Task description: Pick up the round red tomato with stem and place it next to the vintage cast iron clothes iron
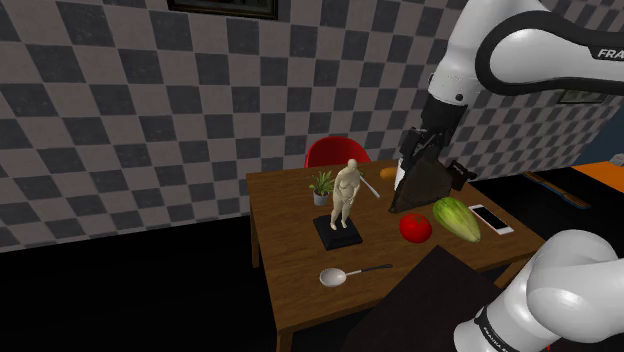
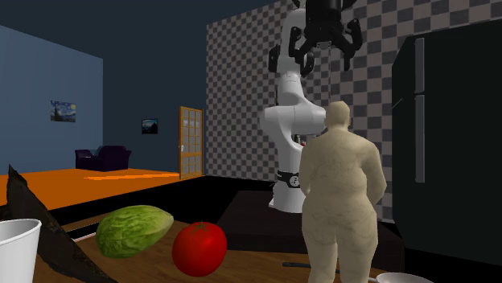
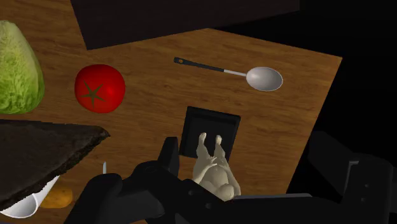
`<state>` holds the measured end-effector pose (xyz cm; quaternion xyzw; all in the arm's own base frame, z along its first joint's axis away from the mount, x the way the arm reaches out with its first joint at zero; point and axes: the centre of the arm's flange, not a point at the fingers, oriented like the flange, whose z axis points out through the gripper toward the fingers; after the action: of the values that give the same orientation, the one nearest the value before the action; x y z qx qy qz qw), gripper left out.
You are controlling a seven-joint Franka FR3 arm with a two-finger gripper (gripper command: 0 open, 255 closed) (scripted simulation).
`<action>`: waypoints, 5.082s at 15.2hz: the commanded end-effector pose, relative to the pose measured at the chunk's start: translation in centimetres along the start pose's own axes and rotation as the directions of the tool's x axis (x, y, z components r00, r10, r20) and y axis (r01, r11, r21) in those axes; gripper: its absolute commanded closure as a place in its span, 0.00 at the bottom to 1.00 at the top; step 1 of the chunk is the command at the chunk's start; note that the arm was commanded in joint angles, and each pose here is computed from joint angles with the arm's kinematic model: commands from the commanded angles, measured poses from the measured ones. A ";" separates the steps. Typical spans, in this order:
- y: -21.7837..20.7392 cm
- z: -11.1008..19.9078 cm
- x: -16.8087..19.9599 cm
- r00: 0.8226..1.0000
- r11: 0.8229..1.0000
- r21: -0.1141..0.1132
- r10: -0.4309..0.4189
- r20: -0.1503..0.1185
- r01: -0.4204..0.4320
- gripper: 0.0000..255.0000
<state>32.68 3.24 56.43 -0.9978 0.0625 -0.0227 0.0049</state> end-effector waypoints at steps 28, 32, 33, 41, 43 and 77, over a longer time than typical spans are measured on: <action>20.9 25.4 5.5 0.355 0.349 -0.067 0.926 -0.129 -0.935 0.00; 24.3 28.9 4.1 0.183 0.176 -0.062 0.971 -0.151 -0.983 0.00; 24.6 29.2 3.9 0.167 0.160 -0.061 0.974 -0.153 -0.985 0.00; 25.2 33.2 3.8 0.167 0.160 -0.061 0.974 -0.153 -0.985 0.00; 25.2 33.2 3.8 0.167 0.160 -0.061 0.974 -0.153 -0.985 0.00; 25.1 23.2 4.2 0.167 0.160 -0.061 0.974 -0.153 -0.985 1.00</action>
<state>34.73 -22.04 32.64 -0.7180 0.6921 -0.0485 -0.0569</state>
